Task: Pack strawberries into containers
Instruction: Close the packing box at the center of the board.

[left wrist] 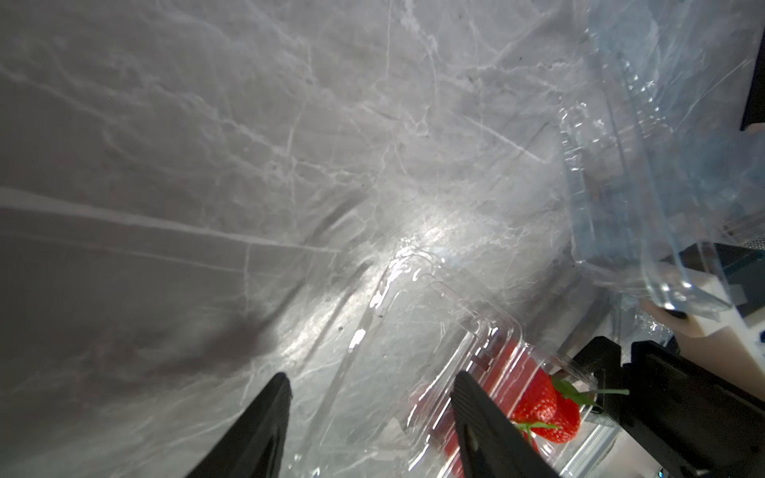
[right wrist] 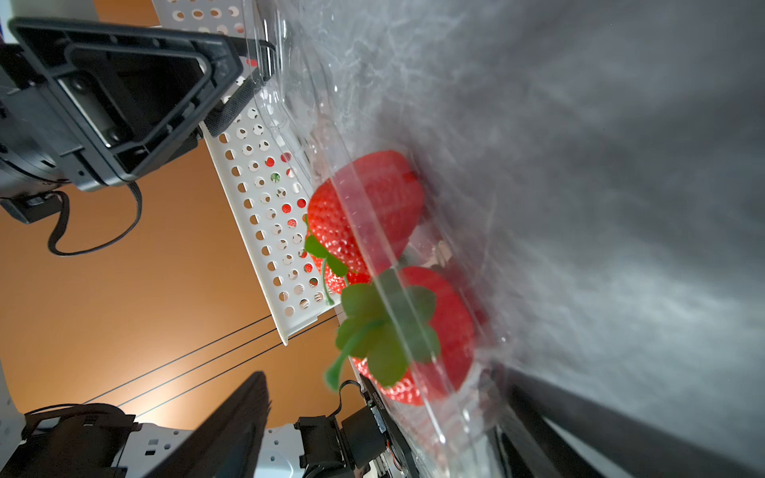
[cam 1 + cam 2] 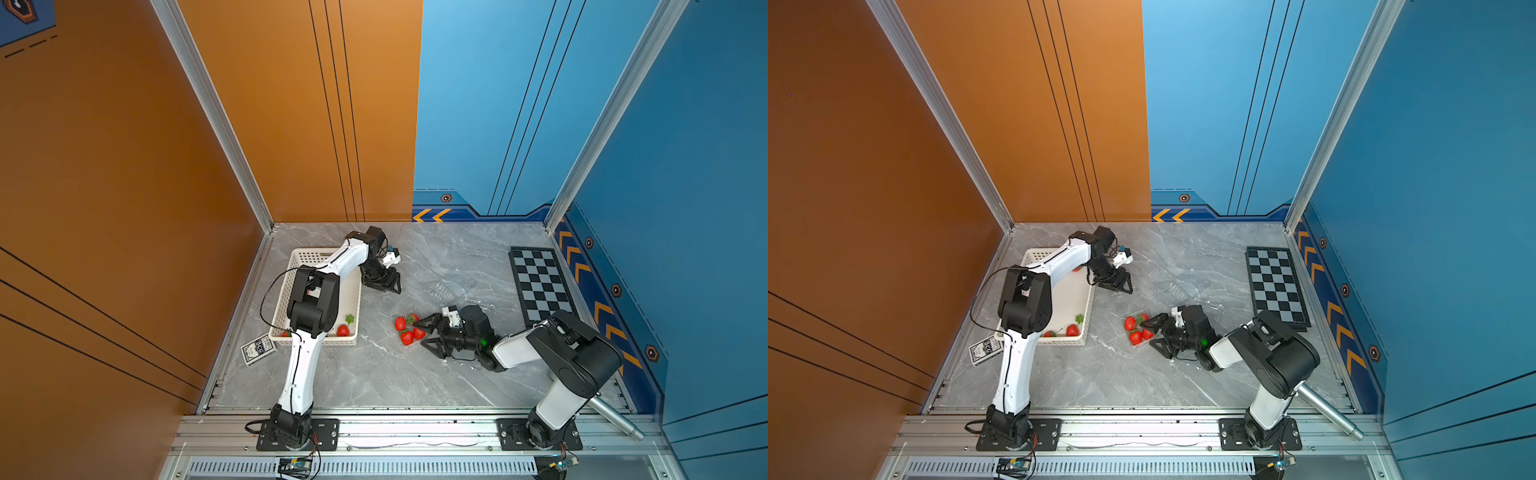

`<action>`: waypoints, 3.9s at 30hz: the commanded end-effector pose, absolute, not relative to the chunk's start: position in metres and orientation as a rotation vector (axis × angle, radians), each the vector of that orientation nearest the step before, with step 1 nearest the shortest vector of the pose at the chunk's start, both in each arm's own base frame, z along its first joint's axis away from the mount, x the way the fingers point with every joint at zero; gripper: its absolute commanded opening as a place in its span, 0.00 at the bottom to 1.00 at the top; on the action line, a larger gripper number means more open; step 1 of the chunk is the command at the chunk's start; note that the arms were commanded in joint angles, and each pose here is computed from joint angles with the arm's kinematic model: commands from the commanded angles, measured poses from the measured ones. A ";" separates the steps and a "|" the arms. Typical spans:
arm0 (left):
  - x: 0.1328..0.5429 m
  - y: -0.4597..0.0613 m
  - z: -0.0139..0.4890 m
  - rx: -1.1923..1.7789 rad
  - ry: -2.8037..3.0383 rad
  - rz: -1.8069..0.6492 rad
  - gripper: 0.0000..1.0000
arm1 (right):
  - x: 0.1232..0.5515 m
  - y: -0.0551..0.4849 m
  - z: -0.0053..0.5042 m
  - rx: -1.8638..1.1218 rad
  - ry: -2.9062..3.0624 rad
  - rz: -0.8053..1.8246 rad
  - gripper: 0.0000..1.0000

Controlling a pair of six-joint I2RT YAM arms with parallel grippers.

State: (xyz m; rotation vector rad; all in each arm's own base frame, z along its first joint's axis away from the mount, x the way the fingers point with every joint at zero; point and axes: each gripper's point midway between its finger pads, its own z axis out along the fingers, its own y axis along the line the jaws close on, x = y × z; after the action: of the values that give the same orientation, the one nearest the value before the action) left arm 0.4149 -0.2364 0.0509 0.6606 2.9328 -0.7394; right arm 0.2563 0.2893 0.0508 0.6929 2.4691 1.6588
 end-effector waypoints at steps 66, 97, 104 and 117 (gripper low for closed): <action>0.338 -0.262 0.098 0.728 2.883 -1.114 0.44 | 0.229 0.231 -0.024 0.699 2.891 0.938 0.88; 0.318 -0.250 0.092 0.697 3.008 -0.840 0.18 | 0.242 0.227 -0.030 0.684 2.866 0.983 0.92; 0.319 -0.244 0.093 0.681 3.026 -0.749 0.11 | 0.245 0.229 -0.031 0.673 2.867 0.988 0.92; 0.323 -0.222 0.095 0.647 3.068 -0.608 0.05 | 0.244 0.229 -0.037 0.672 2.874 0.984 0.93</action>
State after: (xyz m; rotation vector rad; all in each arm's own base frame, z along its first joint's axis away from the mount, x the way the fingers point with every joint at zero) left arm 0.3221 -0.2306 0.0772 0.6622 3.0788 -0.6504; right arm 0.2876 0.2789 0.0485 0.4492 2.5840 1.3799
